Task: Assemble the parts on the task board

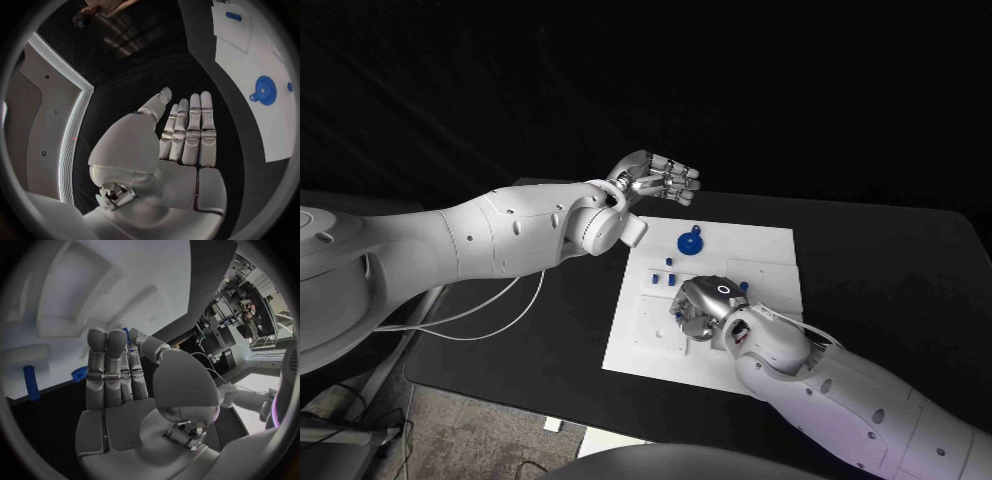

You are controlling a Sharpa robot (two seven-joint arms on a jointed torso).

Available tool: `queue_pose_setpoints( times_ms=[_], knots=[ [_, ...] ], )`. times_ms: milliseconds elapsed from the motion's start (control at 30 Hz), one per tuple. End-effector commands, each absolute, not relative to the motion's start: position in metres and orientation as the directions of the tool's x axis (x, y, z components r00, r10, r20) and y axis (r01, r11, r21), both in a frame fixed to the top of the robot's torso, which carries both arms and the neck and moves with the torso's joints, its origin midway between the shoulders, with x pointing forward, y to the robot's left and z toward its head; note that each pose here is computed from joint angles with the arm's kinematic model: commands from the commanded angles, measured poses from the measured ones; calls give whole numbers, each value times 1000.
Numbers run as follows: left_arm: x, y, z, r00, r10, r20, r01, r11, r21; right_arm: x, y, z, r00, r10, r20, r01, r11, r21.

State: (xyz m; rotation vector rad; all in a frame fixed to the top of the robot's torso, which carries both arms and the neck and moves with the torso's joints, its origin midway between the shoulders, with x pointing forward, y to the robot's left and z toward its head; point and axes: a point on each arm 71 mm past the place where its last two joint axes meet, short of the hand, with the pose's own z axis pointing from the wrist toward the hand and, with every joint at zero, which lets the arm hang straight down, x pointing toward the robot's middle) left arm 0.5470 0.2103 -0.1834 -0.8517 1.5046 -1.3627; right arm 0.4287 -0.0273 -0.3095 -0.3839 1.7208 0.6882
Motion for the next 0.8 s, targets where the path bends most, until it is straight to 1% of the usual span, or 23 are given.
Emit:
queue_pose_setpoints(
  times_ms=[33, 167, 333, 600, 800],
  knots=[
    [547, 207, -182, -367, -917, -159, 83, 139, -987, 425, -27, -319, -272, 46, -961, -589, 782, 204],
    [547, 207, -182, -368, -916, -159, 82, 138, -987, 423, -25, -324, -268, 24, -963, -586, 790, 183],
    [546, 207, -182, -371, -915, -158, 81, 137, -987, 423, -25, -325, -261, 26, -965, -582, 793, 179],
    [546, 206, -182, -375, -914, -157, 80, 137, -987, 423, -25, -325, -281, 70, -957, -575, 786, 227],
    [546, 207, -182, -375, -914, -157, 79, 137, -987, 421, -26, -320, -267, 114, -957, -578, 775, 254]
  ],
)
